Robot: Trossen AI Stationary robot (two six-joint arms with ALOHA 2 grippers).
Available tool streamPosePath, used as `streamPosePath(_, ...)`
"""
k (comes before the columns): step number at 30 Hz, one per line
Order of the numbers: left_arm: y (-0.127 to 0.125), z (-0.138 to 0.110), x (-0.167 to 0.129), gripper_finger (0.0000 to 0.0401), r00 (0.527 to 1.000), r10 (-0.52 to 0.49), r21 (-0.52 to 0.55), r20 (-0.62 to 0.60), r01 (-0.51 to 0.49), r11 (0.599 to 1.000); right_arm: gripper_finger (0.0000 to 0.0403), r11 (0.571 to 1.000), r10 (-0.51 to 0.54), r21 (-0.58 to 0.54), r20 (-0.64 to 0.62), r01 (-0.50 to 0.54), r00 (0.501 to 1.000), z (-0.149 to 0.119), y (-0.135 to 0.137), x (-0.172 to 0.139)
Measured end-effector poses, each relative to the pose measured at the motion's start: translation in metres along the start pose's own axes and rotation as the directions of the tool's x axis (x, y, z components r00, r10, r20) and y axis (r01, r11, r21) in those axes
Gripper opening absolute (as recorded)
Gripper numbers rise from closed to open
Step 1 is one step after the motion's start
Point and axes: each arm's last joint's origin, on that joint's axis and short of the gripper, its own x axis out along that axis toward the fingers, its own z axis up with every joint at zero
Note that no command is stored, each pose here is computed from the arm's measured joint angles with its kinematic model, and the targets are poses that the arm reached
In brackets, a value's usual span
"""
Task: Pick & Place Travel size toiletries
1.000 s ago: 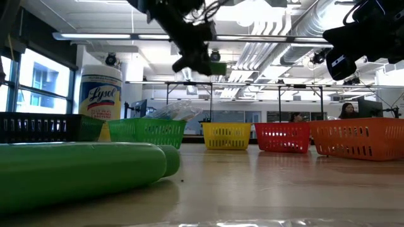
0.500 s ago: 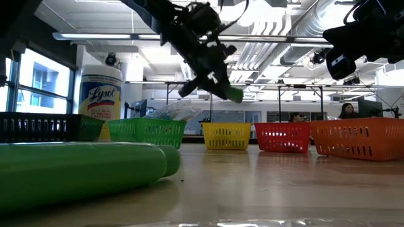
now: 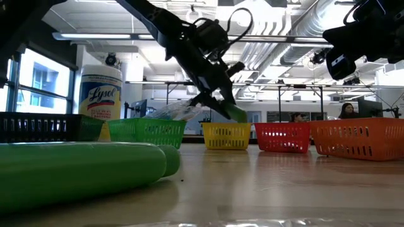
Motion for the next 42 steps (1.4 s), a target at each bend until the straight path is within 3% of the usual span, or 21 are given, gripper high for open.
streamPosePath(10,-0.008,0.001,0.011,0.0093,0.999,-0.031,0.019,0.034,0.030,0.999,0.0002,1.000,-0.004,0.006,-0.019,0.004,1.000,-0.002,0.000,0.001)
streamPosePath(25,-0.011,0.000,0.021,0.0098,0.999,-0.031,0.037,-0.012,0.032,0.999,0.0002,1.000,-0.006,0.024,-0.026,0.006,1.000,-0.003,0.000,0.002)
streamPosePath(33,-0.008,0.000,0.021,0.0184,1.000,0.001,-0.015,-0.022,-0.001,1.000,0.0003,1.000,0.017,0.025,-0.031,-0.017,0.999,-0.003,0.000,0.002)
streamPosePath(38,-0.008,-0.002,0.020,0.0228,0.995,0.001,-0.024,-0.096,-0.003,1.000,0.0003,0.999,0.024,0.025,-0.033,-0.023,0.999,-0.003,0.000,0.002)
streamPosePath(42,-0.007,-0.005,0.014,0.0242,0.982,-0.027,-0.038,-0.188,0.020,0.999,0.0003,0.999,0.024,0.025,-0.032,-0.023,0.999,-0.003,0.000,0.002)
